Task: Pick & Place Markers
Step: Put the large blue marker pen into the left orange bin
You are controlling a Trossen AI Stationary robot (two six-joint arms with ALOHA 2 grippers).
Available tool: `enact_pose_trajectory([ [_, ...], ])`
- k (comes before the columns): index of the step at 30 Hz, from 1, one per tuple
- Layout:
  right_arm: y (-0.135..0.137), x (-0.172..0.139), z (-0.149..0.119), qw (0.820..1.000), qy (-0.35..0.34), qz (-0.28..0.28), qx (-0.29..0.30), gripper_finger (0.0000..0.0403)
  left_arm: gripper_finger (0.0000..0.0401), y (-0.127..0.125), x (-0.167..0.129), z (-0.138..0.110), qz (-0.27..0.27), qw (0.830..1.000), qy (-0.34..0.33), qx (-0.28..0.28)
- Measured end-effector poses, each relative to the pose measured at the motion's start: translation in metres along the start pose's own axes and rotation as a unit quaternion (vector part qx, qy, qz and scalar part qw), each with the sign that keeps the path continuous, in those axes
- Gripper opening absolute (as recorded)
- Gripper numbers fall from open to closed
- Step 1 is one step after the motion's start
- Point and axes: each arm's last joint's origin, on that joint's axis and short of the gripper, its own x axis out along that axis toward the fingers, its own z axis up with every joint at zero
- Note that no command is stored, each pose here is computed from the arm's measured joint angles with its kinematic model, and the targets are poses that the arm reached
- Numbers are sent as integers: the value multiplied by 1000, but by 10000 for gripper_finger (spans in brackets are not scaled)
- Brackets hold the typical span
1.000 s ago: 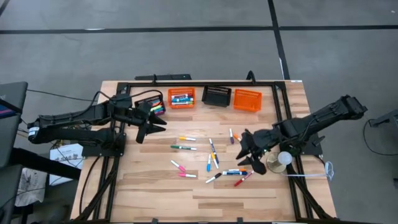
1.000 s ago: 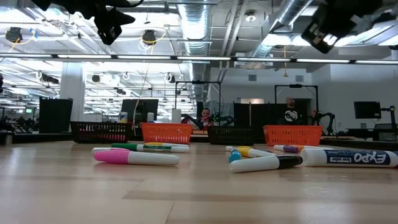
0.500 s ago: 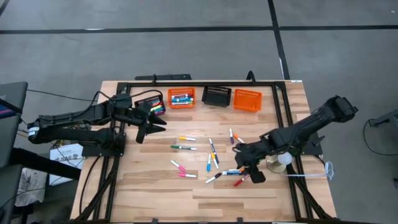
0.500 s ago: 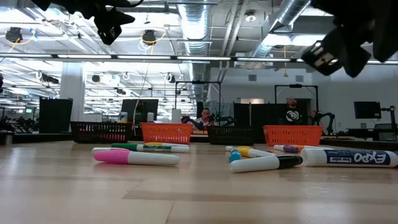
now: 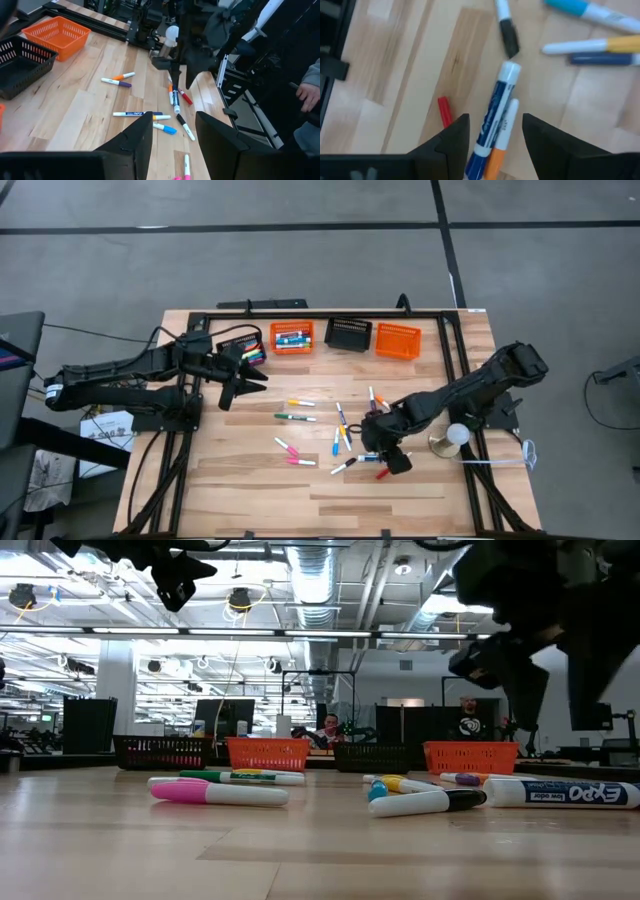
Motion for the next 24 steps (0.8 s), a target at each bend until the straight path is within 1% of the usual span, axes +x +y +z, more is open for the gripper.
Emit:
enact_pose_trajectory([
  [5, 1, 14, 5, 1000, 20, 6, -17, 185, 148, 0, 0, 0, 0, 1000, 0, 0],
  [14, -3, 35, 15, 998, 47, 7, -34, 176, 148, 0, 0, 0, 0, 1000, 0, 0],
  [24, -12, 58, 26, 996, 70, 5, -46, 178, 148, 0, 0, 0, 0, 1000, 0, 0],
])
